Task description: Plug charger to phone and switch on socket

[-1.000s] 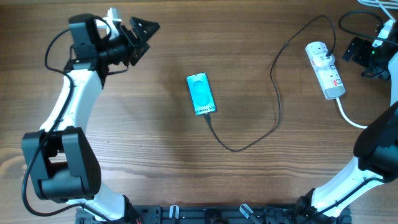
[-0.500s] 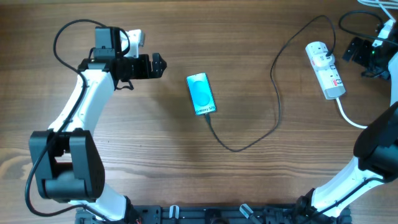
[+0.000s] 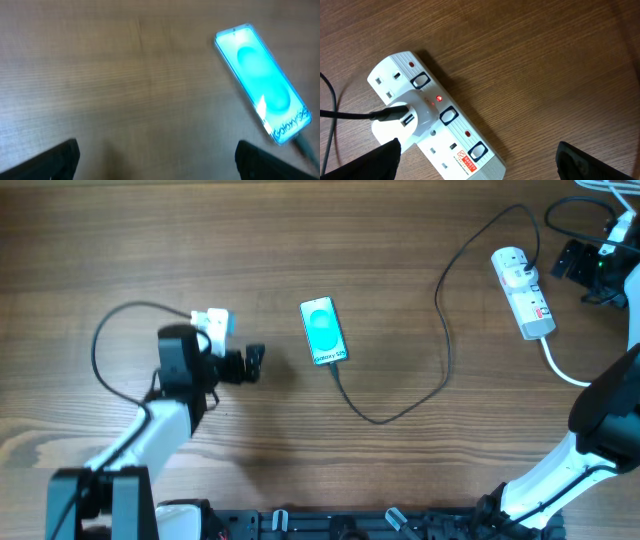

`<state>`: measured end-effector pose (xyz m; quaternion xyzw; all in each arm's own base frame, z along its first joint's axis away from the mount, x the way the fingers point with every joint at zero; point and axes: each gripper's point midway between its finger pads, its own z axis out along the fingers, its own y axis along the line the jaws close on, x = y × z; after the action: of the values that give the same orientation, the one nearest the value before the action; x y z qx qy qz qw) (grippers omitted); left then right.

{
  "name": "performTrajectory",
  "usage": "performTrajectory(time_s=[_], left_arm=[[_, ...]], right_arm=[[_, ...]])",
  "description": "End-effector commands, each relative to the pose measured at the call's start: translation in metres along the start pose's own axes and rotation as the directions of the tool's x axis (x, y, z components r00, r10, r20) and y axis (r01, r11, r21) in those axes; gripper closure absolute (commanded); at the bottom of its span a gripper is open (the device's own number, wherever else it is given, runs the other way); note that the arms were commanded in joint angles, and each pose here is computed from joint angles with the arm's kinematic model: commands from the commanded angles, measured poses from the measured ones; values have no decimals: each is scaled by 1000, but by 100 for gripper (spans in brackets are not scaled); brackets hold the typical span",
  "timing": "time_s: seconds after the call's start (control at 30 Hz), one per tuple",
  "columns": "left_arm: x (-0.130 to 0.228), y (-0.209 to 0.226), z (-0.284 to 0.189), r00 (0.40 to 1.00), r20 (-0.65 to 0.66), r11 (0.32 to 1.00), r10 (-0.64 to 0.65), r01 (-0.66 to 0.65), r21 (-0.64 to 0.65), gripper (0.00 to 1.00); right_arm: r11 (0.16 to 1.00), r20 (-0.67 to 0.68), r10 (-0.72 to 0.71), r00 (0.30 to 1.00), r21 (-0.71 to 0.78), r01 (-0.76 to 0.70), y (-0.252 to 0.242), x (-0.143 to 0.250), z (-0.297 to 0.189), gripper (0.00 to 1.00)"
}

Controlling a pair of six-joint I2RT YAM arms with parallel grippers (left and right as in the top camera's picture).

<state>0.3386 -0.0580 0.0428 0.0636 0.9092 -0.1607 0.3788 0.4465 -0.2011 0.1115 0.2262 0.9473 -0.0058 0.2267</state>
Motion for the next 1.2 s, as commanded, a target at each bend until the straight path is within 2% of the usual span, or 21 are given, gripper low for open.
performTrajectory(time_s=[0.0, 0.4, 0.5, 0.67, 1.03, 1.17], left_arm=[[32, -2, -12, 999, 42, 1000, 19, -19, -7, 0], [80, -5, -30, 999, 22, 999, -27, 27, -22, 0], [94, 2, -36, 993, 28, 991, -114, 115, -61, 0], [106, 6, -44, 992, 31, 988, -123, 126, -93, 0], [89, -2, -68, 989, 120, 991, -88, 99, -92, 0], [69, -5, -78, 976, 212, 994, -50, 70, -89, 0]], right_arm=[[1000, 18, -13, 1000, 5, 13, 1, -6, -4, 0], [1000, 18, -14, 1000, 5, 14, 1, -6, -4, 0], [1000, 18, -14, 1000, 5, 14, 1, -6, -4, 0], [1000, 18, -14, 1000, 5, 14, 1, -6, -4, 0], [1000, 18, -13, 1000, 5, 13, 1, -6, -4, 0], [1000, 18, -13, 1000, 5, 13, 1, -6, -4, 0]])
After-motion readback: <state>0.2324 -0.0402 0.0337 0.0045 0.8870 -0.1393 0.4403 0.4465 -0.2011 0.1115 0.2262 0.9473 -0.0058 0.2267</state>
